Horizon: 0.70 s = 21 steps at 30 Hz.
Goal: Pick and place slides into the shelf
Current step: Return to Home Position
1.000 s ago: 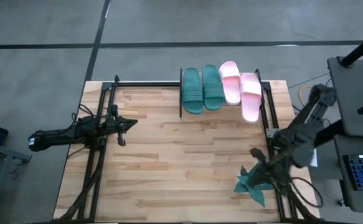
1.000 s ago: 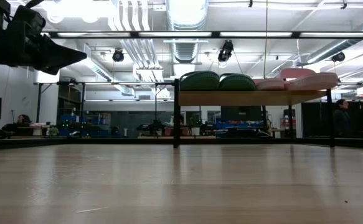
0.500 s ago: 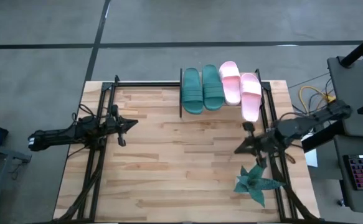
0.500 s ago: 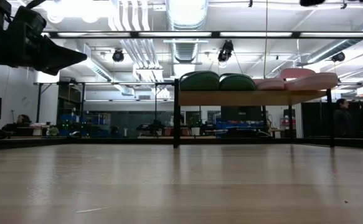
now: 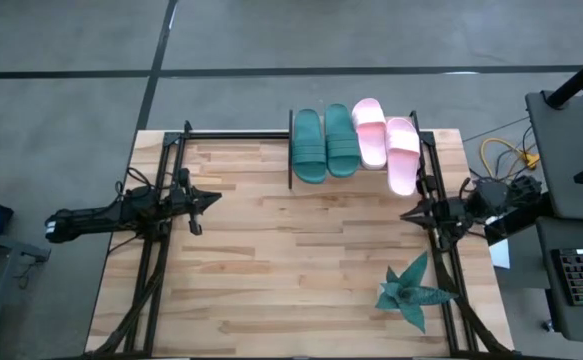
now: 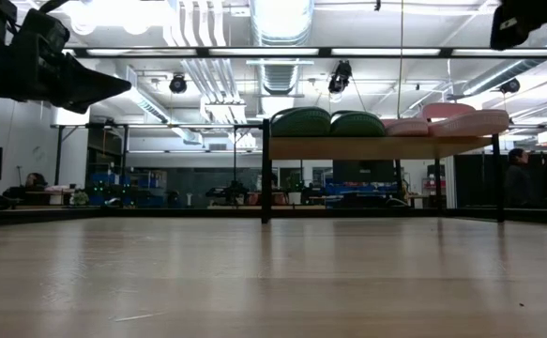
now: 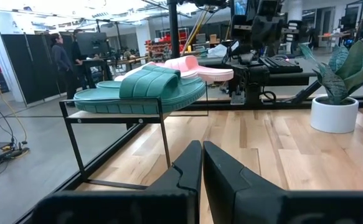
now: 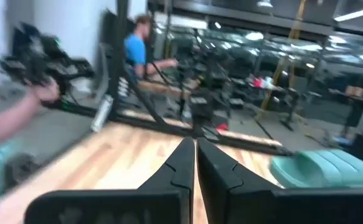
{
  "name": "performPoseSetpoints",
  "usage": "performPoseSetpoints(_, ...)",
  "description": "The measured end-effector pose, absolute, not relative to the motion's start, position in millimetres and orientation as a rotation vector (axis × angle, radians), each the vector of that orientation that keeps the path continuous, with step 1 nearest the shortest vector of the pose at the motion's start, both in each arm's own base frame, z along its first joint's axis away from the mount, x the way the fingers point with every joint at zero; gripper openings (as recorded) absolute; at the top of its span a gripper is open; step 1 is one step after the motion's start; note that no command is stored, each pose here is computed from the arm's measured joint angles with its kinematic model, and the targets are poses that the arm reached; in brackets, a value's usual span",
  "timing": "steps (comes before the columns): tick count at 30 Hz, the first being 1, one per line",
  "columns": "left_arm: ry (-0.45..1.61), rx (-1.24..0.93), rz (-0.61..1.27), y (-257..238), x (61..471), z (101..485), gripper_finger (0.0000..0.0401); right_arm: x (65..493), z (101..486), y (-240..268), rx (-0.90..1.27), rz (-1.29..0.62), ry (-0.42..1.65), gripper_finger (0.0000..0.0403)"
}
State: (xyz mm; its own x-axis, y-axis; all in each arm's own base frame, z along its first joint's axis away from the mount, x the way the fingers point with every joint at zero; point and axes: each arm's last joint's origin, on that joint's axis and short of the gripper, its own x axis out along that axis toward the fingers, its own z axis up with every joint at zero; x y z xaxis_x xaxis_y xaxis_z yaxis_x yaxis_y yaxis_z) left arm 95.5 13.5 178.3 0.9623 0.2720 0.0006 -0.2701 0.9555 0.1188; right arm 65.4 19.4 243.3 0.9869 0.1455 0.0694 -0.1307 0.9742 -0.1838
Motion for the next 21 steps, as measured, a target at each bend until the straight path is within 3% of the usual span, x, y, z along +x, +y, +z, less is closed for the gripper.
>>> performPoseSetpoints(6,0.016,0.119,0.275,13.6,95.4,178.3,0.0,65.1,245.5,18.7,-0.128,0.124,-0.073,0.0008)
performPoseSetpoints(21,0.018,0.137,0.275,13.6,95.4,178.1,0.0,77.5,204.0,23.9,-0.098,0.131,0.052,0.0008)
